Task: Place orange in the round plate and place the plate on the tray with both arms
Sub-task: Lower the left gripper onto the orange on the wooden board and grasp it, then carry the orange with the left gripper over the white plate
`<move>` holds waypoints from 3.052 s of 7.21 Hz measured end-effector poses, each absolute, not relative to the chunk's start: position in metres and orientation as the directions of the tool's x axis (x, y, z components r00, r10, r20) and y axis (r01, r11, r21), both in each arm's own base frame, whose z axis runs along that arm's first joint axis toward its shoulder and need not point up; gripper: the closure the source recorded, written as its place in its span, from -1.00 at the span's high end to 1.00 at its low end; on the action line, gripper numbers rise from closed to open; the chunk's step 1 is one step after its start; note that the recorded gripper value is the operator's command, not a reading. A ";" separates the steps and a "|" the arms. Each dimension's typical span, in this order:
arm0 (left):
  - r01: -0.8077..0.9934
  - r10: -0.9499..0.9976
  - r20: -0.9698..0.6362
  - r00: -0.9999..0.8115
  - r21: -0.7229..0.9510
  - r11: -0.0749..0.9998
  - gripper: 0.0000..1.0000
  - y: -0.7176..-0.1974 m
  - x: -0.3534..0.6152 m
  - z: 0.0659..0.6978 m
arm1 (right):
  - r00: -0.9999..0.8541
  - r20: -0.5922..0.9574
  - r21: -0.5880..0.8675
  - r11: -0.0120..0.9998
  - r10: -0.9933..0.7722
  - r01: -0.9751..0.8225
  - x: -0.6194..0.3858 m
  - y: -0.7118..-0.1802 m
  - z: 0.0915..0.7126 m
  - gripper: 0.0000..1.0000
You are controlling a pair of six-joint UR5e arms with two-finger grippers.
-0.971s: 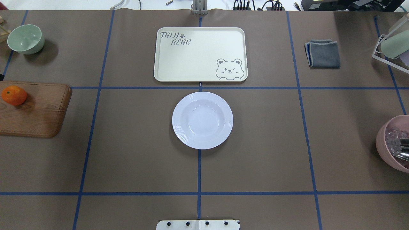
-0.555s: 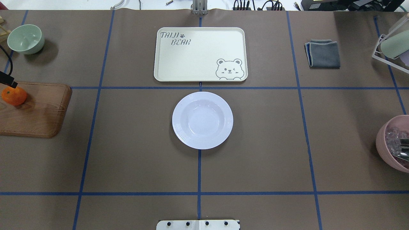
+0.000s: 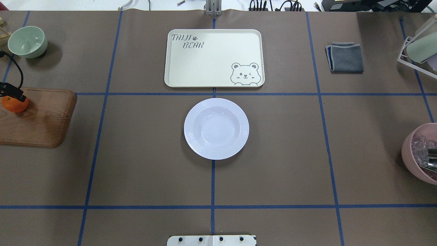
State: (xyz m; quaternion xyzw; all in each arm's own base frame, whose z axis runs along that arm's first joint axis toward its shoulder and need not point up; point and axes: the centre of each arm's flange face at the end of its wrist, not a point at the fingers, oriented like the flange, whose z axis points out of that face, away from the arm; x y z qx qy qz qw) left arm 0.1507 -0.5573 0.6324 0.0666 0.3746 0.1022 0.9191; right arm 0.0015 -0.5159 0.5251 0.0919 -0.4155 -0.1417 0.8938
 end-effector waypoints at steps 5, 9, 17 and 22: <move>-0.153 0.227 -0.675 0.702 0.169 0.974 0.92 -0.563 0.165 0.644 | 0.614 0.717 0.282 0.943 -0.329 0.177 0.001 -0.516 0.525 1.00; -0.157 0.221 -0.675 0.704 0.155 0.975 -0.16 -0.563 0.169 0.651 | 0.613 0.716 0.287 0.942 -0.333 0.176 0.001 -0.516 0.522 1.00; 0.016 0.017 -0.751 0.660 0.037 0.999 -0.94 -0.605 0.259 0.426 | 0.614 0.715 0.291 0.941 -0.334 0.172 0.001 -0.519 0.517 1.00; 0.080 -0.134 -0.751 0.647 -0.108 0.991 -0.94 -0.534 0.482 0.191 | 0.621 0.725 0.265 0.953 -0.298 0.149 -0.005 -0.519 0.511 1.00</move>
